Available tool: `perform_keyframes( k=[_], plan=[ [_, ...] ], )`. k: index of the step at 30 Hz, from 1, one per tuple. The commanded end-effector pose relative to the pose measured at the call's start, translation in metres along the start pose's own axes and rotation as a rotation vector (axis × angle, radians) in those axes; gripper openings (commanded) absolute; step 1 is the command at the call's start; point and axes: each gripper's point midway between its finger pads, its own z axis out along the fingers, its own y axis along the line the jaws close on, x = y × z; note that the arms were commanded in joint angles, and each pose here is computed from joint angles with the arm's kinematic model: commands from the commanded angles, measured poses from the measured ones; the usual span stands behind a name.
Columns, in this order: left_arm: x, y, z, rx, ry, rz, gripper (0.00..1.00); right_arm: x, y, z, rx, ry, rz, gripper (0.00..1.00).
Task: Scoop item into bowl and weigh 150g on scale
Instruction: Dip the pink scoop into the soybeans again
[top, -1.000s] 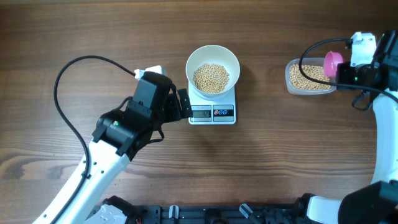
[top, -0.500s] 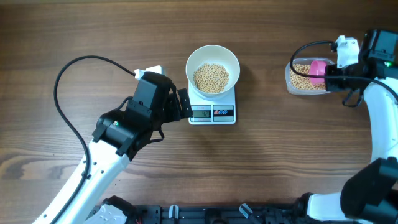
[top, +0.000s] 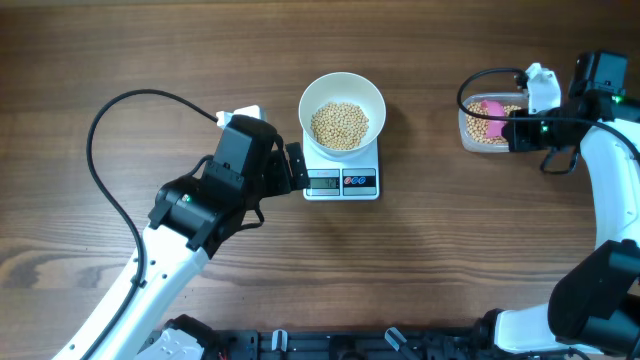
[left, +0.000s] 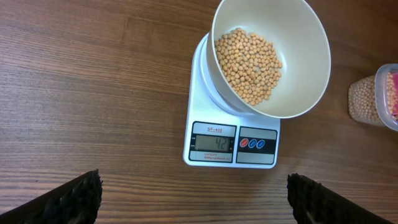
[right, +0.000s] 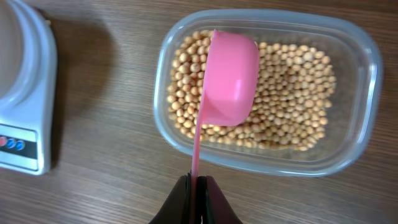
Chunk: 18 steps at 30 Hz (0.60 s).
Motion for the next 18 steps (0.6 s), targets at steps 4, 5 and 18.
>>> perform_keyframes(
  k=[4,5,18],
  plan=[
    [-0.003,0.002,-0.002,-0.005,-0.015,0.004,1.0,0.0,0.016,0.006,-0.094,0.002,0.023,0.04],
    [-0.003,0.002,-0.002,-0.005,-0.015,0.004,1.0,0.0,0.016,0.006,-0.094,0.002,0.023,0.04],
    [-0.003,0.002,-0.002,-0.005,-0.015,0.004,1.0,-0.006,0.002,-0.012,-0.261,-0.103,0.218,0.04]
  ],
)
